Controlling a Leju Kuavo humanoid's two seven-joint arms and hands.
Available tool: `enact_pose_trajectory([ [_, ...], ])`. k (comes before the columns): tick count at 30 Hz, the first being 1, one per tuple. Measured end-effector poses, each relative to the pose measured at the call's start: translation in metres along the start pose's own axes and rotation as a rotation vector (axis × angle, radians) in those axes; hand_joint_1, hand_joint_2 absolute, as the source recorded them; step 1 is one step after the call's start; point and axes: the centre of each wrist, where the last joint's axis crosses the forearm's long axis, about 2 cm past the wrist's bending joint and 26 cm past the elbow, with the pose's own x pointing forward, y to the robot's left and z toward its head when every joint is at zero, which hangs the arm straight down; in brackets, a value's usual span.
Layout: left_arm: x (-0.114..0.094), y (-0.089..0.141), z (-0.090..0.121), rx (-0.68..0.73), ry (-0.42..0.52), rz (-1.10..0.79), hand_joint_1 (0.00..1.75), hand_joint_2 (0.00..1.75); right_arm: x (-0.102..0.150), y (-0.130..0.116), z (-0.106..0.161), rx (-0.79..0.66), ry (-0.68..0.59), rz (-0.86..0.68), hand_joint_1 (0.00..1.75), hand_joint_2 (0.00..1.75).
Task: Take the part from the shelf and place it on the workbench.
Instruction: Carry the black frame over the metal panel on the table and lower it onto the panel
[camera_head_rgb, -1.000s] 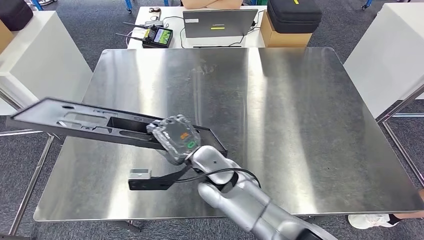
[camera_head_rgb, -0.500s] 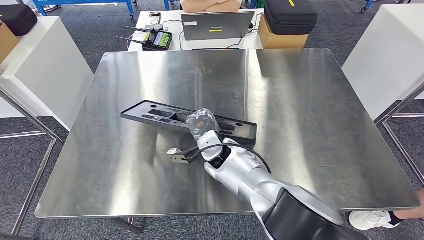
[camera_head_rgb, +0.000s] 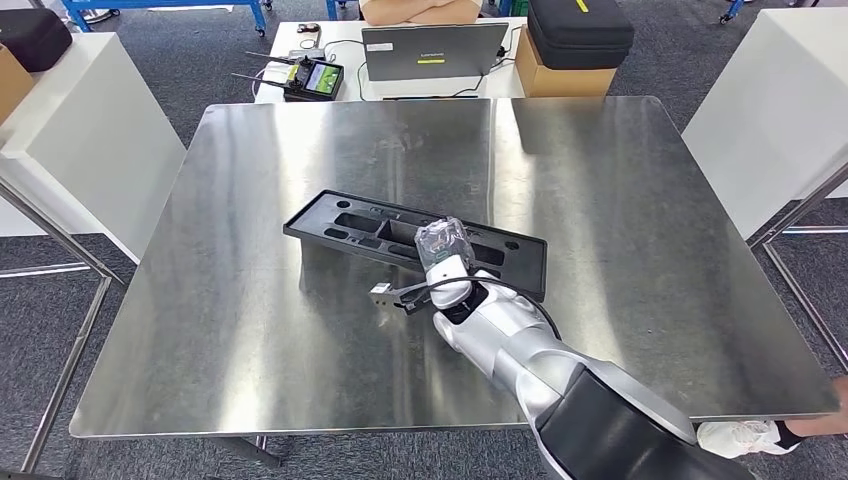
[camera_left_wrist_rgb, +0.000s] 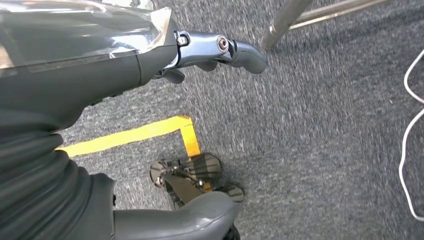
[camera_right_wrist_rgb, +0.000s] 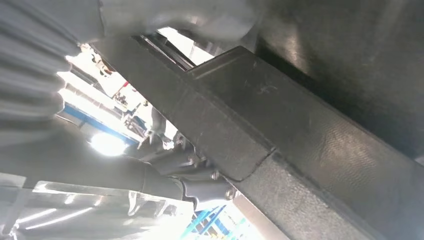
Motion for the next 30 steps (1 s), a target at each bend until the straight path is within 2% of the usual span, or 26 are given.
enact_pose_trajectory([
  [7, -0.001, 0.002, 0.001, 0.039, 0.001, 0.0, 0.0, 0.0, 0.009, -0.007, 0.003, -0.073, -0.038, -0.025, 0.0, 0.0],
  [25, -0.002, 0.002, 0.001, 0.047, 0.003, 0.005, 0.0, 0.0, 0.014, -0.011, 0.004, -0.098, -0.056, -0.042, 0.0, 0.0],
  [27, -0.003, 0.002, 0.002, 0.055, 0.0, 0.012, 0.0, 0.0, 0.016, -0.014, 0.006, -0.161, -0.107, -0.1, 0.0, 0.0],
  [30, -0.011, 0.003, 0.008, 0.083, -0.017, 0.033, 0.0, 0.0, 0.036, -0.031, 0.02, -0.417, -0.359, -0.446, 0.0, 0.0],
])
